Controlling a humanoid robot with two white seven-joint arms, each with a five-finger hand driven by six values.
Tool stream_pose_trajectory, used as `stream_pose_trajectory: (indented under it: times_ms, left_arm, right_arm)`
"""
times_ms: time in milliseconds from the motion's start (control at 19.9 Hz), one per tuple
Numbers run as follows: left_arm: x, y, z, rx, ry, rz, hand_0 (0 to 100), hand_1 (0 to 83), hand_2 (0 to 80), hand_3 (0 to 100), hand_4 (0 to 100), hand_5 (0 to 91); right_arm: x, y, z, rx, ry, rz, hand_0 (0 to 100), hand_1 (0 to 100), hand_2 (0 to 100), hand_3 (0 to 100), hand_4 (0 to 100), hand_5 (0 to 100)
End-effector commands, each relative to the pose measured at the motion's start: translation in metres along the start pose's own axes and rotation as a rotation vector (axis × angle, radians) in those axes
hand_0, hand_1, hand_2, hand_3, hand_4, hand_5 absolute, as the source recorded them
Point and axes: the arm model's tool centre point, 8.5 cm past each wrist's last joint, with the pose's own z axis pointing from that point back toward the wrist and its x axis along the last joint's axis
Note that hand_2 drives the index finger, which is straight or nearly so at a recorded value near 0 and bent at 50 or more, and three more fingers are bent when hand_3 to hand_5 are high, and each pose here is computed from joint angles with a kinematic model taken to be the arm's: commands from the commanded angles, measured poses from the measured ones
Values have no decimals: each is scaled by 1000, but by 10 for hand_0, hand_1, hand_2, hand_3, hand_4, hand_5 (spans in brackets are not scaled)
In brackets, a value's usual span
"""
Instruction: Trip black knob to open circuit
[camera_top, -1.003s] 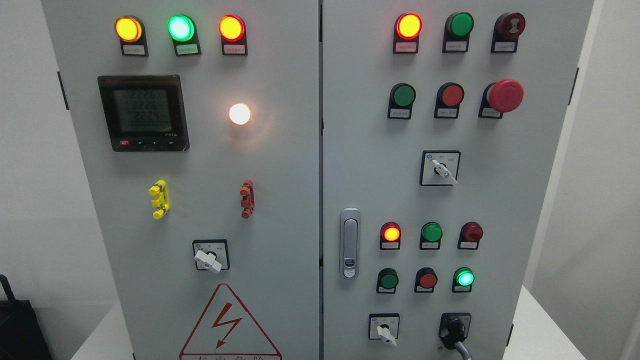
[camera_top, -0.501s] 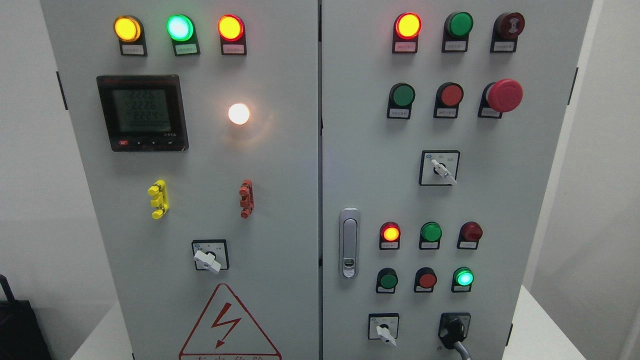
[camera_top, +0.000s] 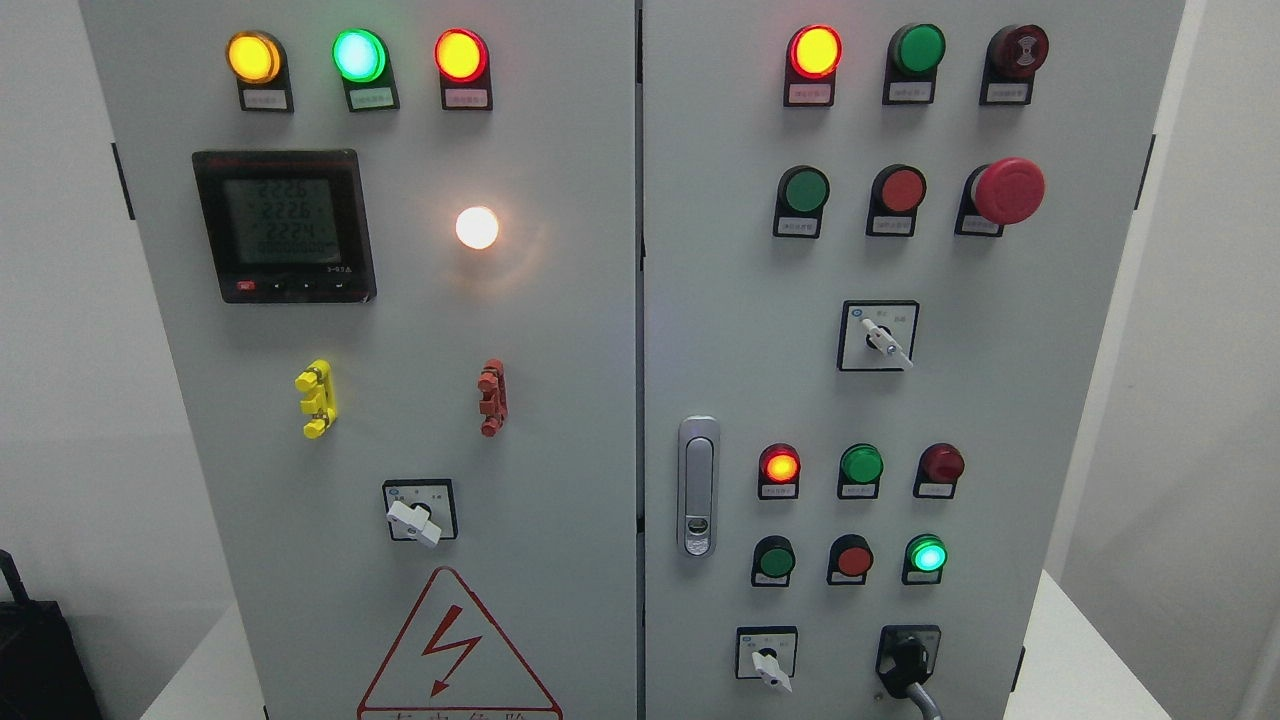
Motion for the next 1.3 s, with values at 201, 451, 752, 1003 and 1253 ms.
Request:
stream_pose_trajectory:
  times_ms: [201,451,752,1003,1253]
  left_arm:
    - [9,1,-1,2,-26,-2,120,389,0,0,0,0]
    - [9,1,-1,2,-24,-3,120,389,0,0,0,0]
    - [9,1,-1,2,-26,-3,120,389,0,0,0,0]
    - [9,1,-1,2,-26,-3,120,389,0,0,0,0]
    - [9,1,-1,2,-26,-3,120,389,0,0,0,0]
  right_arm:
    - [-2,-1,1,11,10,5,0,32,39,1000,932,852]
    - [-2,-4,2,7,12,11,0,32,39,1000,931,848]
    - [-3,-8,3,5,18,19,0,33,40,1000,930,847]
    - [-3,-9,3,4,18,21,0,33,41,1000,926,842]
    - [-3,-13,3,3,23,34,0,34,43,1000,926,841]
